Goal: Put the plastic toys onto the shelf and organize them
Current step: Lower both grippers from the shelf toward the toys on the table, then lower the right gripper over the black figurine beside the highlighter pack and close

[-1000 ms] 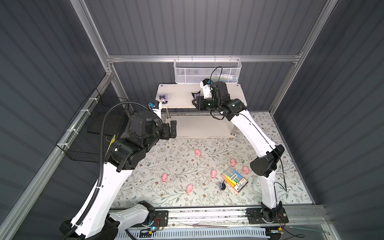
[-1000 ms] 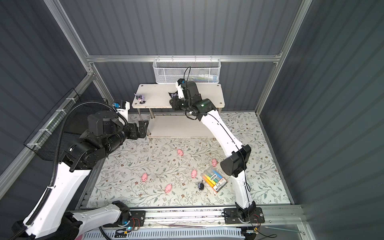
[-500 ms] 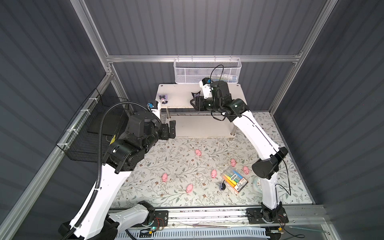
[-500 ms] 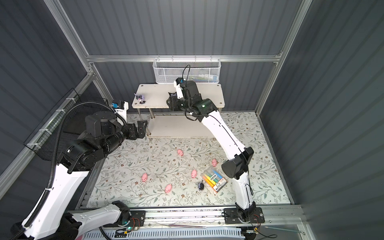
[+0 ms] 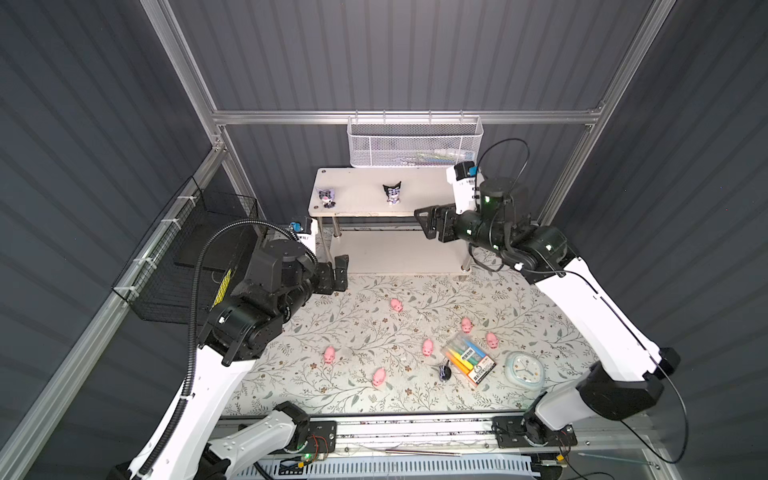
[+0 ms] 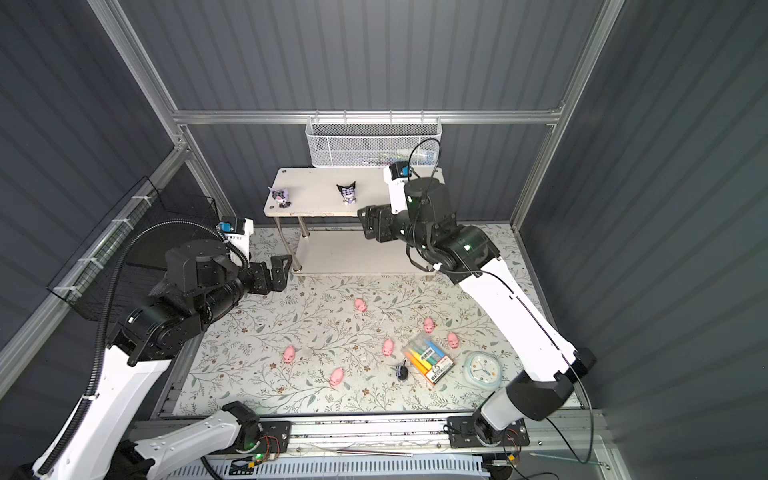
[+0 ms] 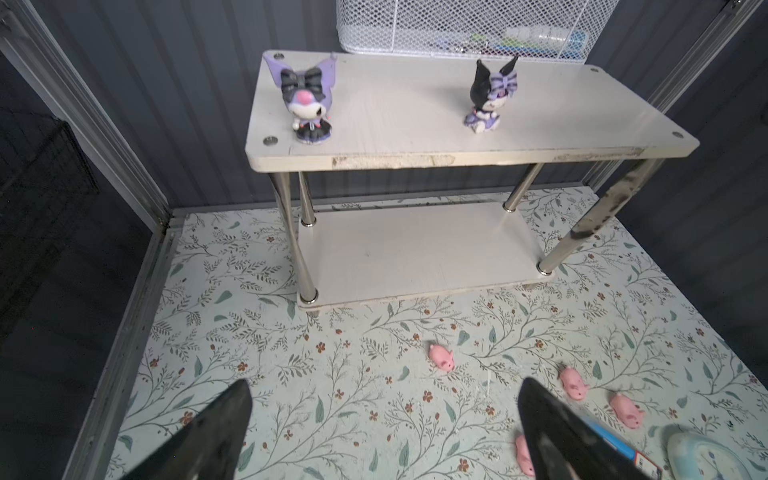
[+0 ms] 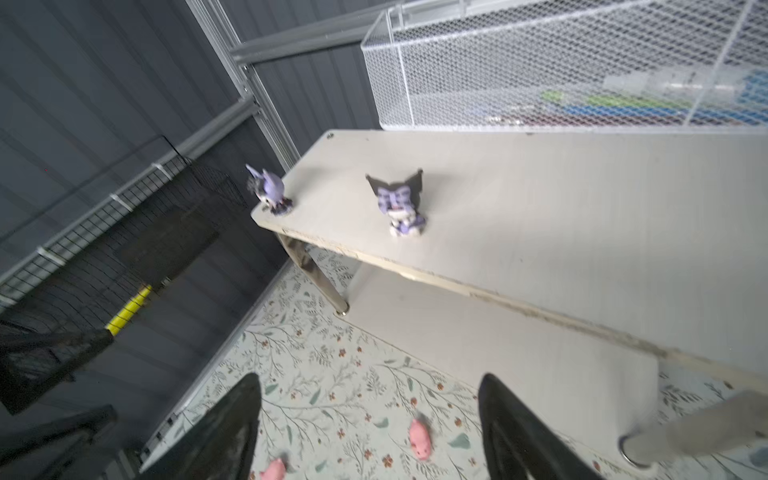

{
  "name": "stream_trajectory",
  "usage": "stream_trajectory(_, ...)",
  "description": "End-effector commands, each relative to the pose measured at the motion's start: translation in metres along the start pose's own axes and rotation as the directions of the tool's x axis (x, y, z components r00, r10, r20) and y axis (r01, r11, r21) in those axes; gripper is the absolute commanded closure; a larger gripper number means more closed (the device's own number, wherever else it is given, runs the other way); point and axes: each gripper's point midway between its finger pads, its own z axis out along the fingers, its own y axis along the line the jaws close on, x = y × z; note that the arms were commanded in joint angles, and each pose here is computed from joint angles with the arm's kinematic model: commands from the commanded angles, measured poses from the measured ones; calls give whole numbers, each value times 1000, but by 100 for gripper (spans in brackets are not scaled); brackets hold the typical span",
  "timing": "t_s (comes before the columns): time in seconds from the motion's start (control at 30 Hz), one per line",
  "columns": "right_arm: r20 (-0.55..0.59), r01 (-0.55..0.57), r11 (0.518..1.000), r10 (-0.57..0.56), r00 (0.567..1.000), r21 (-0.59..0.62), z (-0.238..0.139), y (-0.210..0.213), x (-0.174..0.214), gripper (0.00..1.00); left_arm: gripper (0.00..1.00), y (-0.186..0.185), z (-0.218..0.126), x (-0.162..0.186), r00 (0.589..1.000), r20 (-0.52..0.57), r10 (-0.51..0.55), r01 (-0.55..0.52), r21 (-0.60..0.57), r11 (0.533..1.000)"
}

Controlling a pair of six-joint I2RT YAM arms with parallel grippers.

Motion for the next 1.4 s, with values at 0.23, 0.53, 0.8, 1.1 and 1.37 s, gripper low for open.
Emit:
stream_trajectory(0.23,-95,-29,991,42,995,133,-43,-38,110,14,0,4,5,106,970,-156,-187,198,58,979)
stream_trajectory(0.53,-150,-91,982,117,982,168,-77,-66,192,13,0,-6,32,166,930,-235,-282,312,103,944)
stream_trajectory(0.8,-240,-117,972,165,957,204,-85,-85,261,13,0,-16,54,200,908,-288,-305,356,143,924)
stream_trajectory(1.1,-349,-131,968,201,915,213,-85,-93,324,13,1,-32,76,229,889,-350,-294,373,185,909)
stream_trajectory(1.37,-410,-128,968,209,888,215,-87,-96,361,15,0,-70,84,248,918,-367,-148,247,239,939)
